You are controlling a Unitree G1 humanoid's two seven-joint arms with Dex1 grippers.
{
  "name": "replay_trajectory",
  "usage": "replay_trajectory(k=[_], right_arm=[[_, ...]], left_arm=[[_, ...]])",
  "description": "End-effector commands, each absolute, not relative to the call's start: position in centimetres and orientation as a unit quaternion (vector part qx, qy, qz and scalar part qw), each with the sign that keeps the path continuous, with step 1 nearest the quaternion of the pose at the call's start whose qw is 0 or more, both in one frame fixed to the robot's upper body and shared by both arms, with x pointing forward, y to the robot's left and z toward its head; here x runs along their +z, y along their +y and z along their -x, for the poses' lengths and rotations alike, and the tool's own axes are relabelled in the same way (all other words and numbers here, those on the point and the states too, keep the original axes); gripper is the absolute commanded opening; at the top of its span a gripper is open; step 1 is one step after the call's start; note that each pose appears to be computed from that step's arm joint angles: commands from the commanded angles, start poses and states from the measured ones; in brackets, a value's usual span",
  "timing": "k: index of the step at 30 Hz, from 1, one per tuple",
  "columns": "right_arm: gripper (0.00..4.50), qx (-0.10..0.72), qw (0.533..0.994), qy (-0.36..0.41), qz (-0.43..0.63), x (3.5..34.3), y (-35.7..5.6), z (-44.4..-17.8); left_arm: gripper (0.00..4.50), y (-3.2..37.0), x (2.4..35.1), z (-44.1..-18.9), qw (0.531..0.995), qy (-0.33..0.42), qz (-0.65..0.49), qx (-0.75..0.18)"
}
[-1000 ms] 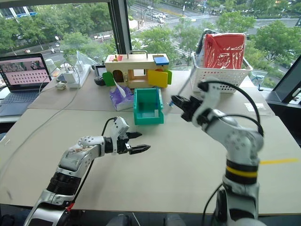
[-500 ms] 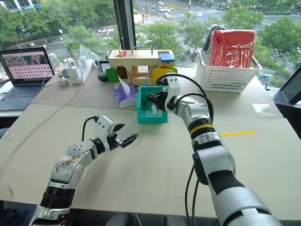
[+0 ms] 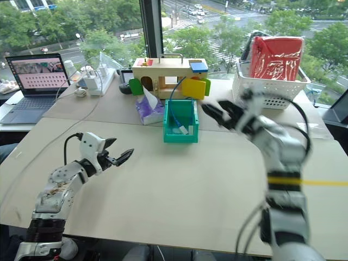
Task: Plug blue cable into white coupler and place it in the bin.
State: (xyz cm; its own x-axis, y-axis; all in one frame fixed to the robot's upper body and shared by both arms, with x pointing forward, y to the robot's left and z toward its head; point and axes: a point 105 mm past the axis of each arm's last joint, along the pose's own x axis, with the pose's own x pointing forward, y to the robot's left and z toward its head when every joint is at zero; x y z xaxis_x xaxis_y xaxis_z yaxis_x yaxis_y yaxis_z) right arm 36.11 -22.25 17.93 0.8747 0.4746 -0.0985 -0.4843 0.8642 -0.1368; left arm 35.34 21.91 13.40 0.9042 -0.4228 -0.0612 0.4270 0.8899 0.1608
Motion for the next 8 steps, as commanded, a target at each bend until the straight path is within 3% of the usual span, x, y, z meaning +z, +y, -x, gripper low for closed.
replay_trajectory(k=[1, 4, 8], right_arm=[[4.43, 0.24, 0.949, 0.031, 0.201, 15.5, -22.6, -33.0], [4.43, 0.235, 0.968, 0.009, 0.09, 13.2, -21.1, -30.7], [4.43, 0.185, 0.98, -0.02, 0.076, 12.9, -21.3, -30.9]], left_arm=[[4.5, 22.2, 14.5, -35.6, 0.972, -0.027, -0.083, -0.219], [4.5, 21.0, 13.0, -35.7, 0.967, -0.024, -0.077, -0.241], [4.5, 20.7, 12.3, -36.2, 0.967, -0.023, -0.06, -0.247]])
